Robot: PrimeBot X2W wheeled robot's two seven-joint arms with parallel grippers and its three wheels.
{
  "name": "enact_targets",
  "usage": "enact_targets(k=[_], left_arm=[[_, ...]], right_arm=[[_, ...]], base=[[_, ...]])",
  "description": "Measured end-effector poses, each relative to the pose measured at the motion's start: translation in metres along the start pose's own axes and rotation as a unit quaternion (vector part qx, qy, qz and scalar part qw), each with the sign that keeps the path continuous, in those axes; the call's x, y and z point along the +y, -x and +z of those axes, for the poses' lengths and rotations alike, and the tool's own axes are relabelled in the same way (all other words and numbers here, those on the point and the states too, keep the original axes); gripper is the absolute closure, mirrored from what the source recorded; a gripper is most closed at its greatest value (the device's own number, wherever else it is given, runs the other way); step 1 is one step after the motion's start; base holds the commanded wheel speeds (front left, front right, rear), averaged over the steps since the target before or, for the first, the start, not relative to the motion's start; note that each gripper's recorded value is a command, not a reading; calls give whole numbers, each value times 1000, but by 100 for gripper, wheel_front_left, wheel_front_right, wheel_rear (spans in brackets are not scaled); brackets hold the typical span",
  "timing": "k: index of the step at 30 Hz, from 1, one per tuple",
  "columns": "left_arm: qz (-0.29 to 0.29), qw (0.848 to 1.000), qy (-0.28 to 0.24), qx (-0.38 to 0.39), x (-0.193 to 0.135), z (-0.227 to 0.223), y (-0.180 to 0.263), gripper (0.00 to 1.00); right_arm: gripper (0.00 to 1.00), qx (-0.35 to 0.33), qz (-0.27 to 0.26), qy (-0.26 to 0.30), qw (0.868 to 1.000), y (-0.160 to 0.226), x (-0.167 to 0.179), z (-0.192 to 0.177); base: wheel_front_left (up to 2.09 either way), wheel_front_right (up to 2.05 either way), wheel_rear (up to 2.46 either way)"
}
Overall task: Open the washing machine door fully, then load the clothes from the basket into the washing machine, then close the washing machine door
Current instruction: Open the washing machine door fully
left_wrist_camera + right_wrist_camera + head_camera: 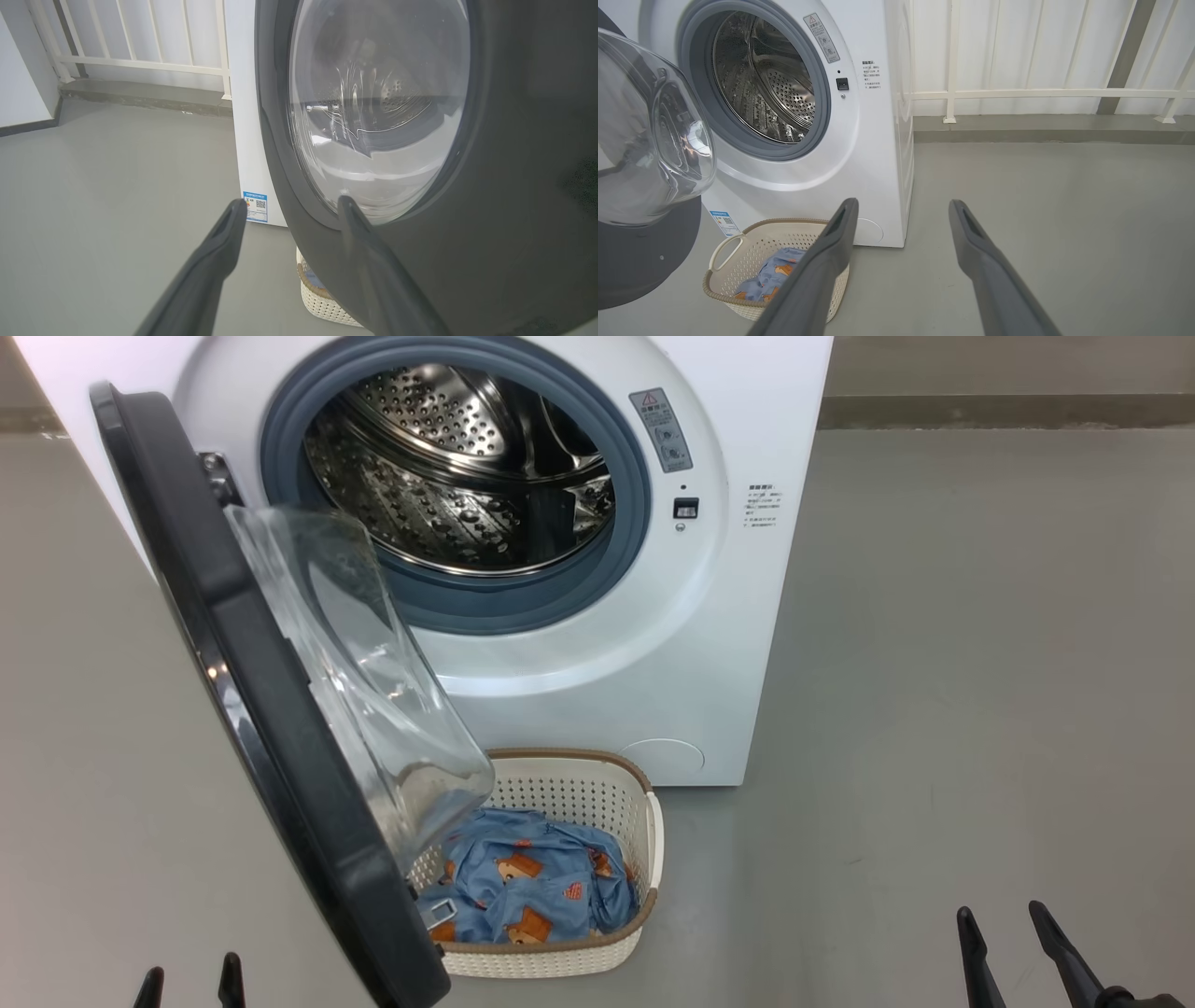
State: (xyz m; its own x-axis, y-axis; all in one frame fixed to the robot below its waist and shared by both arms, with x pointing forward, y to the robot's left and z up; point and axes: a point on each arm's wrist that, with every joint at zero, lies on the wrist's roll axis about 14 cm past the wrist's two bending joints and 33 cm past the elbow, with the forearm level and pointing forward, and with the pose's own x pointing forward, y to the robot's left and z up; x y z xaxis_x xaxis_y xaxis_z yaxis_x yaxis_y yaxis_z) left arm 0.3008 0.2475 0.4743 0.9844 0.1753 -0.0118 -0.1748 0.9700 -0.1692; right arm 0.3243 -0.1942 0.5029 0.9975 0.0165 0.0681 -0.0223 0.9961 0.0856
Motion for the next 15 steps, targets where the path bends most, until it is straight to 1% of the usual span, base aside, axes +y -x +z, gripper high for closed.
enact_targets(k=[11, 12, 13, 15], left_arm=[[2, 1000, 0, -2, 1, 1, 1, 0], [2, 1000, 2, -2, 1, 1, 1, 68], [2, 1000, 4, -2, 1, 1, 1, 100], [1, 1000, 7, -1, 0, 0, 2, 100]], right_arm=[[0, 2, 4, -1, 1000, 0, 3, -2], [0, 2, 4, -2, 1000, 0, 3, -2], [0, 2, 4, -2, 1000, 0, 3, -1], [0, 2, 5, -2, 1000, 0, 4, -1]], base=[[0, 0, 0], [0, 0, 0], [0, 0, 0], [0, 0, 0]])
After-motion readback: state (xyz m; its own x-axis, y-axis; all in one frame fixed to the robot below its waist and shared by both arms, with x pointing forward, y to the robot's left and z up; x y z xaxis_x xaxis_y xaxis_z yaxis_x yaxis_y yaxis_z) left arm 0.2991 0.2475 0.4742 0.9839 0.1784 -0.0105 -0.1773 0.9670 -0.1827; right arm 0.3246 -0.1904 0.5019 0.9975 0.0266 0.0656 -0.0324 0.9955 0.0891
